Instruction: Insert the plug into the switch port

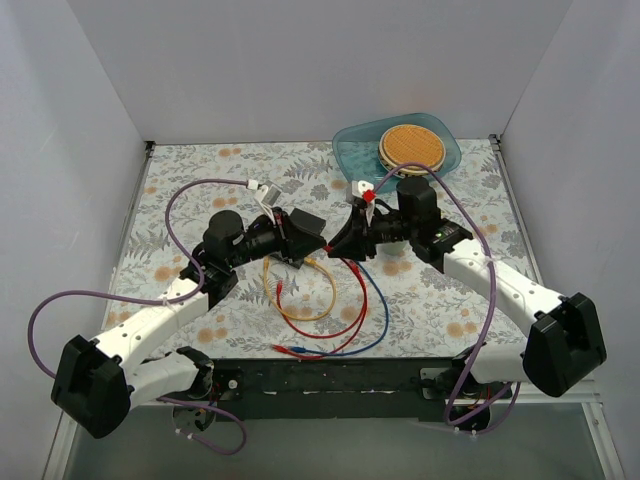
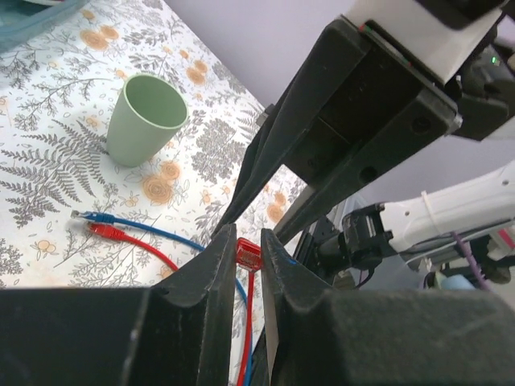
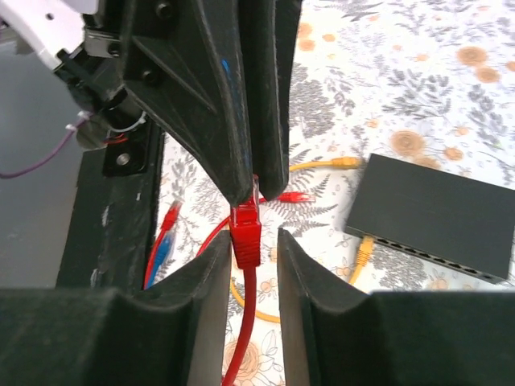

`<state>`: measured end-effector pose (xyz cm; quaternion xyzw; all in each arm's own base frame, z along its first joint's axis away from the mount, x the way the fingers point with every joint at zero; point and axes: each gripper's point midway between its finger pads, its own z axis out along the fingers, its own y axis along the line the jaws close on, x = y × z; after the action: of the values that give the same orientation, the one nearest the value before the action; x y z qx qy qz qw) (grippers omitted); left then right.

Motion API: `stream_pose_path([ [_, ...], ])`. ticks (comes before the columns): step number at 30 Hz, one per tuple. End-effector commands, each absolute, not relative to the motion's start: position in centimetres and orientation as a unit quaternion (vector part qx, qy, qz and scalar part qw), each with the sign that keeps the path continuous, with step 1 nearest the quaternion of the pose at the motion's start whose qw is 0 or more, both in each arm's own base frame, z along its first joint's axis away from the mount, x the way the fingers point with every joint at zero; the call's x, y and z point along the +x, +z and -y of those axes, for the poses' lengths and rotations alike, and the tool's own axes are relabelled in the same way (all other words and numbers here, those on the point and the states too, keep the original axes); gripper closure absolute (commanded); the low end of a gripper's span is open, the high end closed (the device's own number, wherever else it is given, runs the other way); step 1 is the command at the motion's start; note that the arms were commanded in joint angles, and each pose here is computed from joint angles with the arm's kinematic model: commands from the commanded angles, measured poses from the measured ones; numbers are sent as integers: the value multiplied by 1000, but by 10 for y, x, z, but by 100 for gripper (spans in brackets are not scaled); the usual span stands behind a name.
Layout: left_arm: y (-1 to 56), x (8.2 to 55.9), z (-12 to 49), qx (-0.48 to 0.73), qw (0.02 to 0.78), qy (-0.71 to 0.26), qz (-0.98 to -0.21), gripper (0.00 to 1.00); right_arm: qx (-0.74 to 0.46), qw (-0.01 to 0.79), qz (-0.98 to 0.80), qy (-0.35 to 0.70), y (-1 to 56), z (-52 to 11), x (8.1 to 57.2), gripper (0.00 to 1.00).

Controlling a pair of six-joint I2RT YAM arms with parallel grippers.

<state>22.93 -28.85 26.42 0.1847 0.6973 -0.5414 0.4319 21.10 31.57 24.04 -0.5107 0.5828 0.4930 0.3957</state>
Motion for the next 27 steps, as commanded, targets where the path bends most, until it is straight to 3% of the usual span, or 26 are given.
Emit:
stream_pose_path([
  [1, 301, 241, 289, 137, 454, -552, -686, 100, -487, 471, -578, 455, 277, -313, 232, 55],
  [4, 303, 254, 282, 81, 457, -539, -703, 100, -474, 490, -583, 441, 281, -309, 237, 43],
  [9, 305, 267, 277, 7, 438, -530, -726, 100, -451, 535, -579, 420, 294, -309, 236, 38],
  [20, 303, 270, 277, -17, 425, -534, -731, 100, -442, 569, -596, 356, 295, -332, 245, 41],
  [27, 306, 266, 277, -10, 426, -537, -728, 100, -429, 599, -595, 321, 300, -327, 249, 49],
])
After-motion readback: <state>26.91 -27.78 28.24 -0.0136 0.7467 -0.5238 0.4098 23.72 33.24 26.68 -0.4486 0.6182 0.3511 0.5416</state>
